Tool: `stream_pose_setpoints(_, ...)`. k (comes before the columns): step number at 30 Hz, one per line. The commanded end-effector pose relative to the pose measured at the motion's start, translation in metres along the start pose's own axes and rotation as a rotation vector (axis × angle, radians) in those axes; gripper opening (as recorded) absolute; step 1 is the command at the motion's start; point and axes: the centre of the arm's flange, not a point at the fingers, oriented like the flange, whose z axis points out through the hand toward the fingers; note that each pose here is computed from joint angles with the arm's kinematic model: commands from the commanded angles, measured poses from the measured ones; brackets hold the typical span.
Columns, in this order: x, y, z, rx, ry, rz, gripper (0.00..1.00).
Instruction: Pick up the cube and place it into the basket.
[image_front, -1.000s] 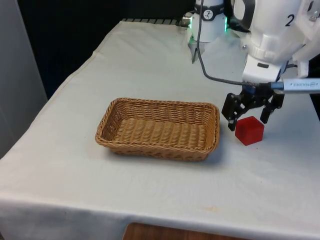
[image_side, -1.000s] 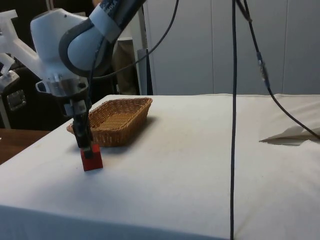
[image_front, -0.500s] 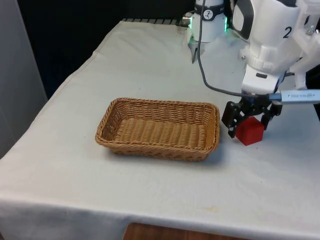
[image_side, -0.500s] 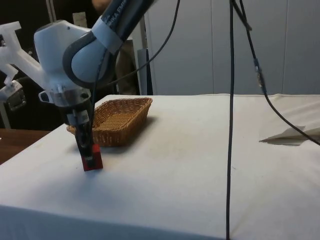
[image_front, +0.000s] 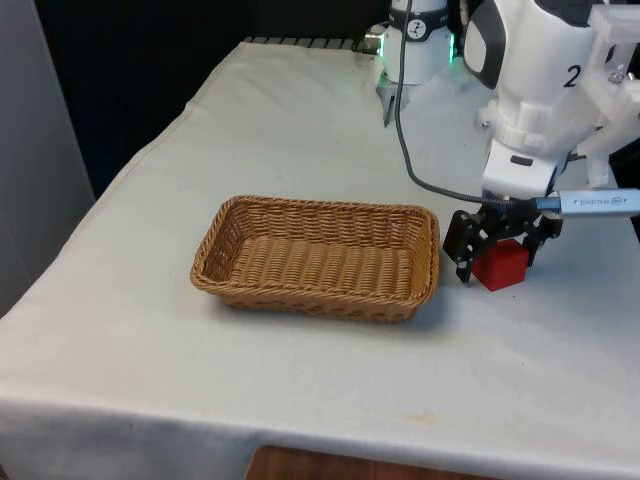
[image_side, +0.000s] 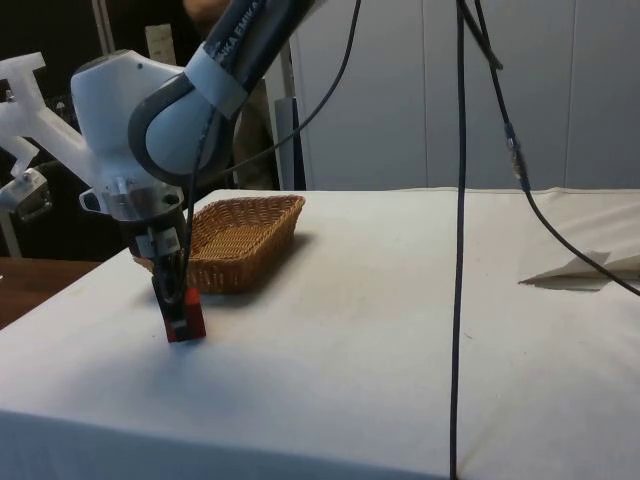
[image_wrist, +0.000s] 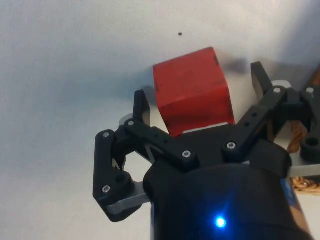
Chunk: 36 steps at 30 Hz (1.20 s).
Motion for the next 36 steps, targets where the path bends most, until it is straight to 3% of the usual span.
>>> stream_pose_setpoints(1, 0.000, 0.000, 0.000, 0.000, 0.000, 0.000, 1.00)
stream_pose_setpoints(6, 0.000, 0.000, 0.000, 0.000, 0.001, -0.001, 0.98)
stream_pose_setpoints(7, 0.000, 0.000, 0.000, 0.000, 0.001, -0.001, 0.81)
stream_pose_setpoints(10, 0.000, 0.000, 0.000, 0.000, 0.000, 0.000, 0.47)
stream_pose_setpoints(11, 0.000, 0.000, 0.000, 0.000, 0.000, 0.000, 0.47)
stream_pose_setpoints(15, 0.000, 0.000, -0.001, 0.000, 0.001, -0.001, 0.03)
stream_pose_setpoints(24, 0.000, 0.000, -0.001, 0.000, 0.000, 0.000, 0.03)
stream_pose_setpoints(36, 0.003, -0.004, -0.038, -0.003, 0.002, -0.010, 0.03)
